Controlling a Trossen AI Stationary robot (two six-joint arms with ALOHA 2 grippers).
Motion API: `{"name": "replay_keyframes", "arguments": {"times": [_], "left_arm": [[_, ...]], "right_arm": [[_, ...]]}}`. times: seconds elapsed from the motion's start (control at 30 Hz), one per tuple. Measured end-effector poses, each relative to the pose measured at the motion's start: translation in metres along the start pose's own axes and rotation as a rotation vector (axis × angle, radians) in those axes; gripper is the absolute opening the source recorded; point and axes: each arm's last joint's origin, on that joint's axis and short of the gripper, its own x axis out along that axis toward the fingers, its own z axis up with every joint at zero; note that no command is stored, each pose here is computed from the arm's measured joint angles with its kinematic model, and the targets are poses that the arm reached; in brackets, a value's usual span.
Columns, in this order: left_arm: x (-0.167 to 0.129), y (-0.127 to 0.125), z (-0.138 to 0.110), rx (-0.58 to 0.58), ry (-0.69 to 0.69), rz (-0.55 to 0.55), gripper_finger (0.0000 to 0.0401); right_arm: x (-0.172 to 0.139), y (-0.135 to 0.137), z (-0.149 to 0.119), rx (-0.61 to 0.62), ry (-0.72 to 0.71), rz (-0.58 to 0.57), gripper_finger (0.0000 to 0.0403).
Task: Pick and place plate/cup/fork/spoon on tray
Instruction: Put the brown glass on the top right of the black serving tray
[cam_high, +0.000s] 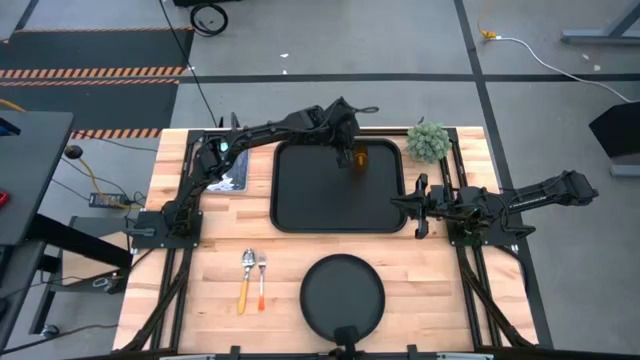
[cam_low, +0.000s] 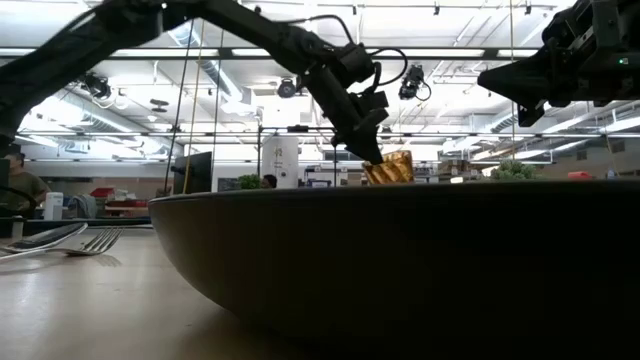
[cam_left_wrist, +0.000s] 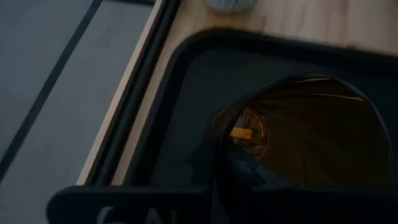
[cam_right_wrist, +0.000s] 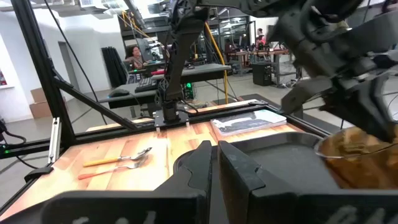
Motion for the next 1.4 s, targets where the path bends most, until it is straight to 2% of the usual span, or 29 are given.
{"name": "replay_keyframes", "arguments": {"times": [0.2, 0.37, 0.53, 1.2, 1.4], "left_arm": [[0.016, 0.016, 0.004, -0.062, -0.097, -0.040, 0.0019], [0.021, 0.015, 0.004, -0.065, -0.118, -0.051, 0.0020], [0.024, 0.010, -0.002, -0.087, -0.056, -0.069, 0.0020], [0.024, 0.004, -0.005, -0.086, -0.008, -0.055, 0.0021], [0.024, 0.004, -0.008, -0.089, 0.020, -0.059, 0.0043]], "right_arm": [[0.000, 0.000, 0.000, 0.000, 0.000, 0.000, 0.0034], [0.000, 0.000, 0.000, 0.000, 0.000, 0.000, 0.0034], [0.000, 0.000, 0.000, 0.000, 0.000, 0.000, 0.0034], [0.000, 0.000, 0.000, 0.000, 0.000, 0.000, 0.0034], [0.000, 0.000, 0.000, 0.000, 0.000, 0.000, 0.0034]]}}
